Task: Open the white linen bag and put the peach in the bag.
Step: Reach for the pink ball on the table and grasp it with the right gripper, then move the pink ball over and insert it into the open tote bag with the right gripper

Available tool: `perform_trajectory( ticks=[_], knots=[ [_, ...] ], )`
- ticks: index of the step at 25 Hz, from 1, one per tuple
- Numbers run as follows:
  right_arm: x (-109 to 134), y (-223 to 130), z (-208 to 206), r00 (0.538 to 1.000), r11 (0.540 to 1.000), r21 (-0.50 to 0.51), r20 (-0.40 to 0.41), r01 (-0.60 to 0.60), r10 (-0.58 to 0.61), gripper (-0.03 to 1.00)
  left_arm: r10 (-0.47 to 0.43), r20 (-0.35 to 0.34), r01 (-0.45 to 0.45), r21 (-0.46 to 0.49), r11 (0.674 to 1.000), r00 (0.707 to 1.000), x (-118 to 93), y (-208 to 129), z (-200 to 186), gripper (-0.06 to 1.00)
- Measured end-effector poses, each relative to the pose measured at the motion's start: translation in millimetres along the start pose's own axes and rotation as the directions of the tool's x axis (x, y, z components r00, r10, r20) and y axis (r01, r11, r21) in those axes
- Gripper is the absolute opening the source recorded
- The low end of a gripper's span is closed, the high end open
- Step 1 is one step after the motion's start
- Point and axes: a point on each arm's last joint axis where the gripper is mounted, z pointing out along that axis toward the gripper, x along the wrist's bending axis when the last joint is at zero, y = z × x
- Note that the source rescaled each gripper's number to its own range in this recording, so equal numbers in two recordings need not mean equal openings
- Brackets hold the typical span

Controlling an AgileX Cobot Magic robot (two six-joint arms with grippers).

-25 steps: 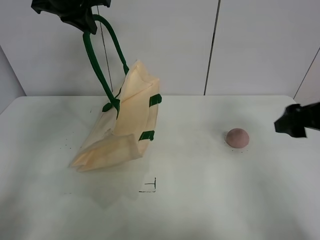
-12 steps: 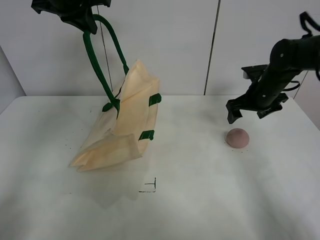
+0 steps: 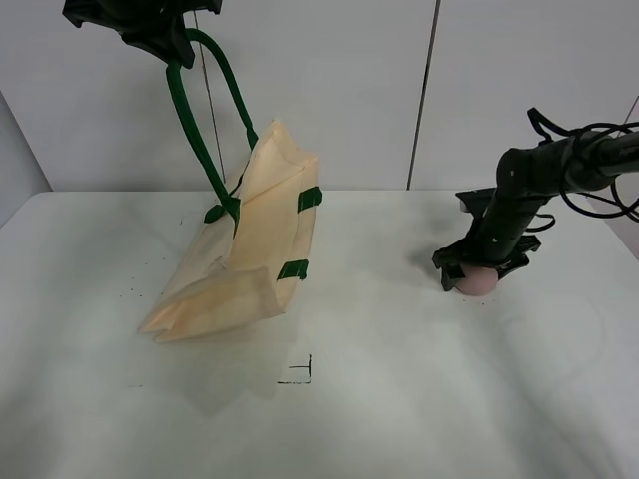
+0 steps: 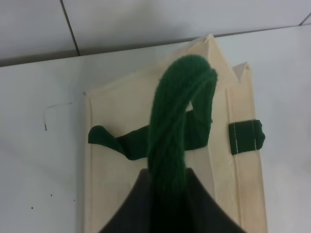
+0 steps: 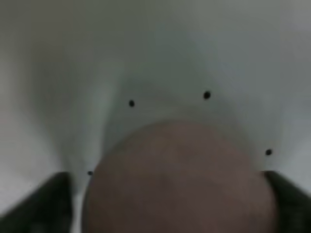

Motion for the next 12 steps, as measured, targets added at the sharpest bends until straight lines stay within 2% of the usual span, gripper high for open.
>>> perform_trajectory(
  ticks=[1,3,5,6,7,9,12],
  knots=[
    [0,0,0,1.0,1.0,-0.002,0.001,-0.005,0.005,0.67,0.0,0.0,0.0,0.0,1.0,1.0,0,0,0,0.0],
    [0,1,0,1.0,1.0,-0.005,0.0,-0.018,0.018,0.34,0.0,0.0,0.0,0.0,1.0,1.0,0,0,0,0.0],
    [0,2,-5,1.0,1.0,-0.01,-0.001,-0.025,0.025,0.08,0.0,0.0,0.0,0.0,1.0,1.0,0,0,0,0.0],
    [0,3,-9,1.0,0.999,-0.018,-0.004,-0.029,0.029,0.02,0.0,0.0,0.0,0.0,1.0,1.0,0,0,0,0.0],
    [1,3,-12,0.999,0.999,-0.021,-0.011,-0.036,0.036,0.0,0.0,0.0,0.0,0.0,1.0,1.0,0,0,0,0.0],
    [3,5,-25,0.999,0.998,-0.04,-0.025,-0.039,0.038,0.0,0.0,0.0,0.0,0.0,1.0,1.0,0,0,0,0.0],
    [6,11,-63,0.998,0.991,-0.129,-0.052,-0.041,0.034,0.0,0.0,0.0,0.0,0.0,1.0,1.0,0,0,0,0.0]
  ],
)
